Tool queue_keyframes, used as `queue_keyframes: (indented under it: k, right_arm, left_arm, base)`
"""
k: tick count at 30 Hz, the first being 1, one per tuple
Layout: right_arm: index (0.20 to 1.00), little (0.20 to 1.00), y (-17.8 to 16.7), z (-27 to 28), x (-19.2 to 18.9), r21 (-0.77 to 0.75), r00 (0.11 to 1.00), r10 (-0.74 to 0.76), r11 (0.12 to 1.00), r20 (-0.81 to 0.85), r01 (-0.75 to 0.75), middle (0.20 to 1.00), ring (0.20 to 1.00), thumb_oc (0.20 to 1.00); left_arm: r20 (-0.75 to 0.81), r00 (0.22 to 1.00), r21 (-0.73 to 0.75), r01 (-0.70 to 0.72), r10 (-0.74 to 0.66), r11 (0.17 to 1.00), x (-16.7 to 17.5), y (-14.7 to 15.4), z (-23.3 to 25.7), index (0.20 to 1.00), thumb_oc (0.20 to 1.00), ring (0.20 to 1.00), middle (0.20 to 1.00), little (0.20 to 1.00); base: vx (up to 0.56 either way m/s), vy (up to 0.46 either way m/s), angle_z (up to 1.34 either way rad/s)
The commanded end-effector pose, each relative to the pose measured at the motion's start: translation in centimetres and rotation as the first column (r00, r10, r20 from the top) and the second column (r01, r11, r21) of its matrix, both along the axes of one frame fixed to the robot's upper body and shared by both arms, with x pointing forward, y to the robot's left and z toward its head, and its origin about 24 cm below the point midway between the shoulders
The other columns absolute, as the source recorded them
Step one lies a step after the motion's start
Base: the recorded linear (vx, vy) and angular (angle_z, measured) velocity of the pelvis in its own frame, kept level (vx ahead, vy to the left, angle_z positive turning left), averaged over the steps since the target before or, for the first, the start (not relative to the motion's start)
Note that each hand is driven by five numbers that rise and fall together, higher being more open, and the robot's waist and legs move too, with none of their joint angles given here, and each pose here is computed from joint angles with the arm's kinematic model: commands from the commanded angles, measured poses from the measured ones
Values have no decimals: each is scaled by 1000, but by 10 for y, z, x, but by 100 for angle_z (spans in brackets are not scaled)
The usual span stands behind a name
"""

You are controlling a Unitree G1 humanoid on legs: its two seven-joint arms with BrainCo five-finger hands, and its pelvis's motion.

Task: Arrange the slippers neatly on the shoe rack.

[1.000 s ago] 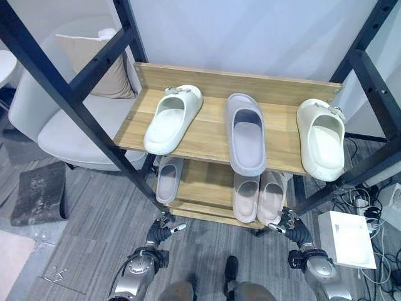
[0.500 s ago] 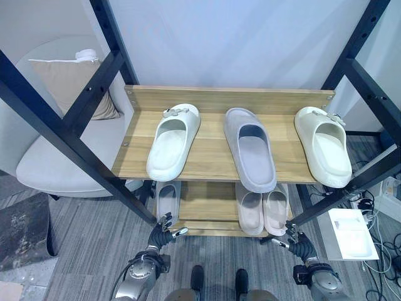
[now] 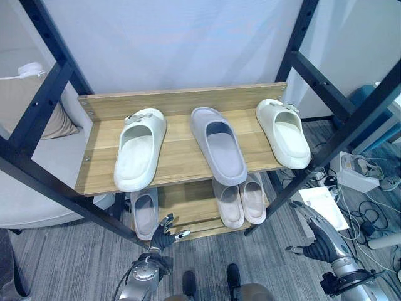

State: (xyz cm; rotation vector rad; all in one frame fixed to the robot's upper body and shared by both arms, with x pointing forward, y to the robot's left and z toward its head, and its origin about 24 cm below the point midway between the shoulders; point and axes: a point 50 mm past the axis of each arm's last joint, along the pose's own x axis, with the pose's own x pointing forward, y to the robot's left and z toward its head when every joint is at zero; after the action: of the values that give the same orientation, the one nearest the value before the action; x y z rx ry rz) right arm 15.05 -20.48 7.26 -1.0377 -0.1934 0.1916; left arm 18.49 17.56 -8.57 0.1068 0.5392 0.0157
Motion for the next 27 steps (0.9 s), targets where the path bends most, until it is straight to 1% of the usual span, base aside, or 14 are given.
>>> queue_keyframes:
  k: [1,2,3,6,7,8,10,11,12,13,14,15,18,27]
  right_arm:
    - [1000,1000,11,50,18,-39,942,116,993,314,-109,1000,1000,1000]
    - [1000,1000,11,50,18,-39,942,116,993,314,-109,1000,1000,1000]
    - [1000,1000,13,60,22,-40,921,123,992,370,-116,1000,1000,1000]
    - [1000,1000,22,98,45,-29,797,136,989,588,-147,1000,1000,1000]
    - [1000,1000,23,98,46,-29,796,136,989,589,-148,1000,1000,1000]
    - [1000,1000,24,113,61,-55,735,129,991,666,-124,1000,1000,1000]
    - [1000,1000,23,118,69,-79,721,126,992,681,-99,1000,1000,1000]
    - [1000,1000,21,121,81,-55,707,85,996,702,-66,1000,1000,1000]
    - [1000,1000,21,121,82,-54,705,86,996,704,-67,1000,1000,1000]
    - [1000,1000,14,126,97,-80,703,56,997,709,1,1000,1000,1000]
    - [1000,1000,14,126,98,-80,700,57,997,711,0,1000,1000,1000]
    - [1000,1000,7,124,113,-71,713,6,996,701,61,1000,1000,1000]
    - [1000,1000,0,123,131,-61,719,-53,989,693,132,1000,1000,1000]
    - [1000,1000,-4,117,162,-41,764,-125,980,633,194,1000,1000,1000]
  left_arm:
    - [64,998,21,-3,1,1000,9,2,5,1000,1000,1000,1000,1000]
    - [64,998,21,-3,1,1000,9,2,5,1000,1000,1000,1000,1000]
    - [56,998,18,0,-1,1000,7,2,4,1000,1000,1000,1000,1000]
    - [45,999,3,23,-23,1000,5,-3,2,1000,1000,1000,1000,1000]
    - [46,999,3,21,-21,1000,5,-3,2,1000,1000,1000,1000,1000]
    - [41,999,0,32,-32,999,5,-4,2,1000,1000,1000,1000,1000]
    - [37,998,0,41,-41,999,4,-5,1,1000,1000,1000,1000,1000]
    - [33,999,-7,38,-38,999,3,-5,1,1000,1000,1000,1000,1000]
    - [35,999,-6,36,-36,999,3,-4,2,1000,1000,1000,1000,1000]
    - [23,999,-11,43,-42,999,1,-4,0,1000,1000,1000,1000,1000]
    - [26,999,-11,41,-41,999,2,-4,1,1000,1000,1000,1000,1000]
    - [16,999,-9,43,-43,999,0,-2,-1,1000,1000,1000,1000,1000]
    - [2,999,-6,45,-45,999,-3,0,-3,1000,1000,1000,1000,1000]
    - [-40,998,7,44,-44,999,-12,9,-9,1000,1000,1000,1000,1000]
  base:
    - [28,4,-13]
    - [23,1,-4]
    - [0,0,0]
    - [45,-3,3]
    - [0,0,0]
    - [24,-5,5]
    - [48,-4,12]
    - [-1,-3,24]
    - [48,-10,29]
    - [-4,-5,20]
    - [84,-12,25]
    - [39,-8,29]
    - [43,-17,29]
    - [49,-16,26]
